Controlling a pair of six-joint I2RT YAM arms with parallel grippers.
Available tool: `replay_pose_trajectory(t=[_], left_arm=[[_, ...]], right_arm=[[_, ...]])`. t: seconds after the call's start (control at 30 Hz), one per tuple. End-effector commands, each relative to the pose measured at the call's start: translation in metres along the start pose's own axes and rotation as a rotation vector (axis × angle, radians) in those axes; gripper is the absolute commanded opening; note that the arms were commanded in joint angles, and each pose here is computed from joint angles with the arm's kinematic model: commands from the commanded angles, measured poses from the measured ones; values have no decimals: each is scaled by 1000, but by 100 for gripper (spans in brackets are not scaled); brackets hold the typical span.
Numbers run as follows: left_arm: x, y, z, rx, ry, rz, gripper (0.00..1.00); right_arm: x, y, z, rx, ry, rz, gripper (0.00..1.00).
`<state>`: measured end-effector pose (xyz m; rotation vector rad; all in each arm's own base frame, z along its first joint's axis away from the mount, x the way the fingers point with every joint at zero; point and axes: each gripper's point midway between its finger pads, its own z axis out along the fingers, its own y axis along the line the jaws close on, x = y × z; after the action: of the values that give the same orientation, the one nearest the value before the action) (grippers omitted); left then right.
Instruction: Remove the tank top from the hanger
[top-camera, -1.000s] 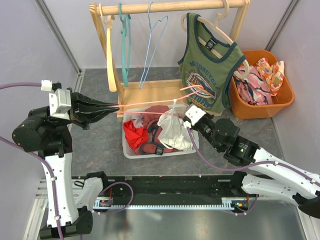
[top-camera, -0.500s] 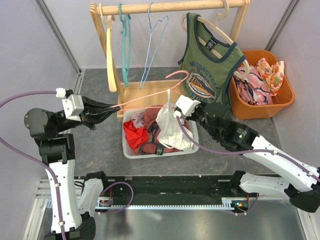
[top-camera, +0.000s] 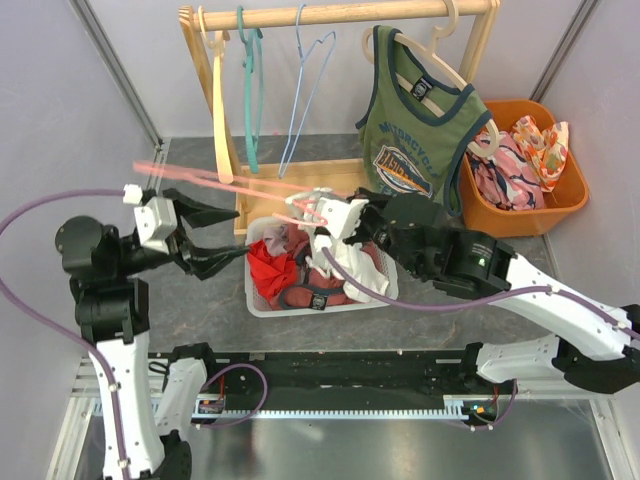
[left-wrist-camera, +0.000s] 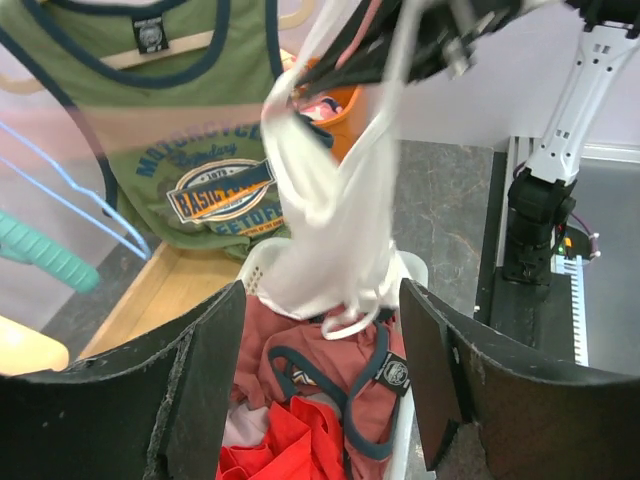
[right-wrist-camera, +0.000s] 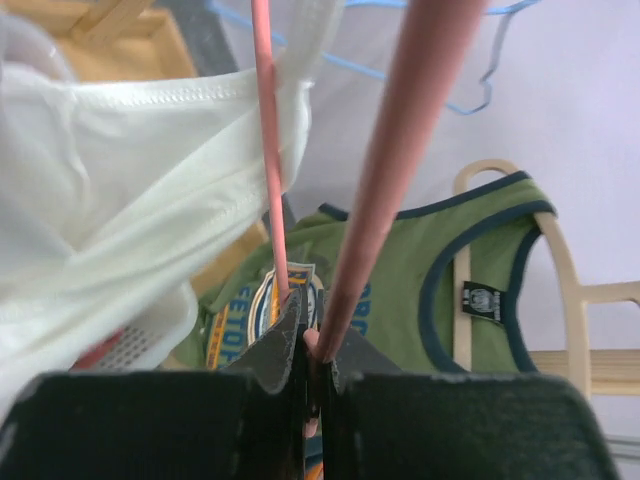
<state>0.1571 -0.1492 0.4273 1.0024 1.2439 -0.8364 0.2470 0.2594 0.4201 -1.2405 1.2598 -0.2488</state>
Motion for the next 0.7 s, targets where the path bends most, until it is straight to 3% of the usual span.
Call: replay_pose_trajectory(t=[0.0, 0.3, 0.5, 0.67], left_arm=[[-13, -26, -5, 8, -15, 94, 70], [-14, -51, -9, 52, -20, 98, 72], [-31, -88, -15, 136, -20, 92, 70], [-13, -115, -21, 205, -6, 74, 70]], right_arm=[[16, 15, -8, -65, 89, -43, 0], [-20, 53, -24, -336, -75, 92, 0], [-5, 79, -14, -404, 13, 142, 0], [12, 102, -2, -443, 91, 146, 0]])
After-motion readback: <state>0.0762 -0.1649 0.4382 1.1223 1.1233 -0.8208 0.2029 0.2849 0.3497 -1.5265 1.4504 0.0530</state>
